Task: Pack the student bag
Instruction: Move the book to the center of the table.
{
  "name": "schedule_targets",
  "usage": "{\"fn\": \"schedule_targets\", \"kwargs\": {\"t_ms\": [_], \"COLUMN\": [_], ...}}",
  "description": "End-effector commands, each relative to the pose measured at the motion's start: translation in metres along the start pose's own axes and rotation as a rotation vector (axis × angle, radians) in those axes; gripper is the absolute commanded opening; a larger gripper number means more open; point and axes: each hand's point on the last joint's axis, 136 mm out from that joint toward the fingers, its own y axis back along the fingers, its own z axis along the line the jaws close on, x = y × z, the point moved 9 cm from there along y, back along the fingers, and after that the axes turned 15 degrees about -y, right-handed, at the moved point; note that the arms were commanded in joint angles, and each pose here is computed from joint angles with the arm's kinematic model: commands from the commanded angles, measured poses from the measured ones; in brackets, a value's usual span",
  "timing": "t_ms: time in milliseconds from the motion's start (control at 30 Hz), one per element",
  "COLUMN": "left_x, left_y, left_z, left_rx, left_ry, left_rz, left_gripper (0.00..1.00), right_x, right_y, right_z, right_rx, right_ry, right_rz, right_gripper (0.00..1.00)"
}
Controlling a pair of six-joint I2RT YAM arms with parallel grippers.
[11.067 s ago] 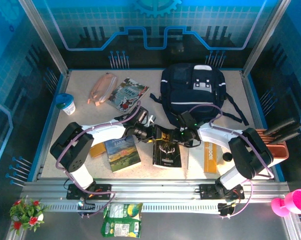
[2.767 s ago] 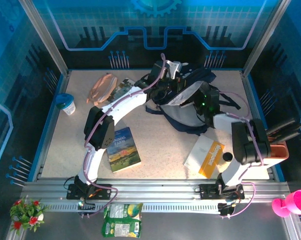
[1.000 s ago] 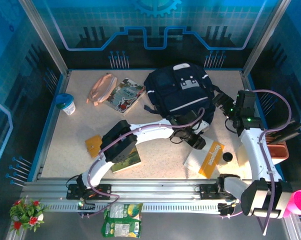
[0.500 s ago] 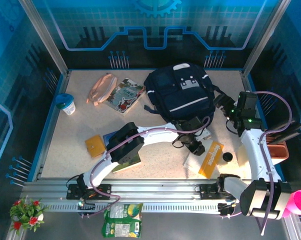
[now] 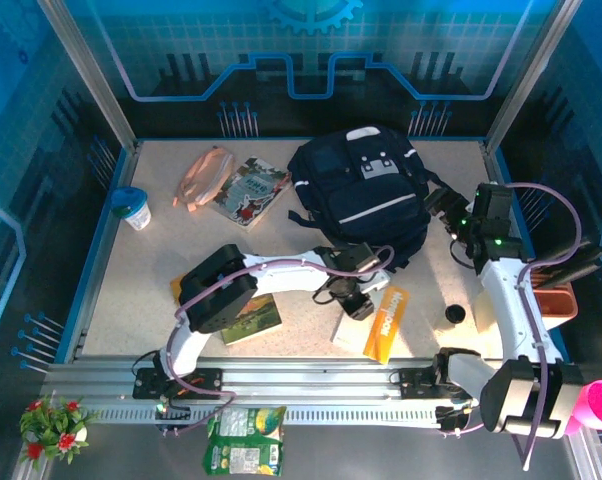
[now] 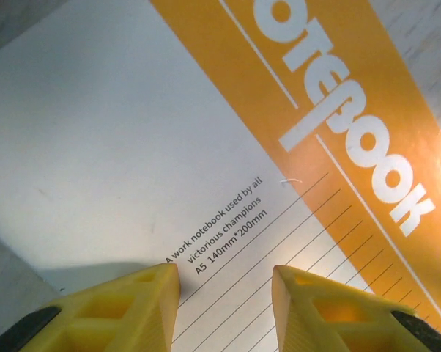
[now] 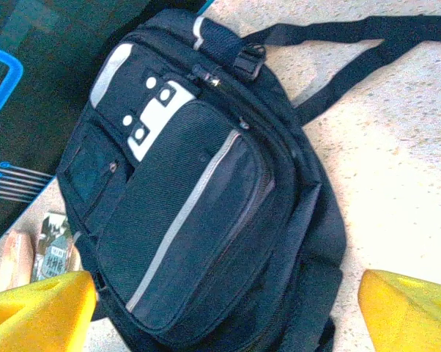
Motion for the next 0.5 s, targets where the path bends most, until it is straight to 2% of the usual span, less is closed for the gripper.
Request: {"fn": "schedule_targets", "kwargs": {"t_ms": [0,133,267,333,467], "left_x": [0.037,0.063,0.075,0.071,0.057], "left_y": [0.011,0.021,0.034,0.045,0.078], "left_z": [0.023,0.049,0.071,0.077,0.084], "left_rx": [-0.110,-0.182,-0.234,-0.235,-0.207], "left_ry": [0.133,0.309,0.464,0.519,0.607], "left_rz": [0.106,0.127,0.108,0.066,-0.075], "left_gripper": [0.39,0.39,0.39,0.40,0.50], "right_x": [0.005,0.013,0.024,0.032,0.057], "right_y": [-0.007,-0.013,-0.017,-0.020,-0.024], "right_z": [0.006,0.012,0.018,0.023,0.035], "right_rx": [-0.008,-0.006,-0.002,-0.003,-0.008], "right_ry": [0.036,0.064,0.101,0.127,0.201], "right_rz": [0.012,0.038,0.069,0.097,0.190], "right_gripper": [0.93,0.93,0.93,0.93,0.94]}}
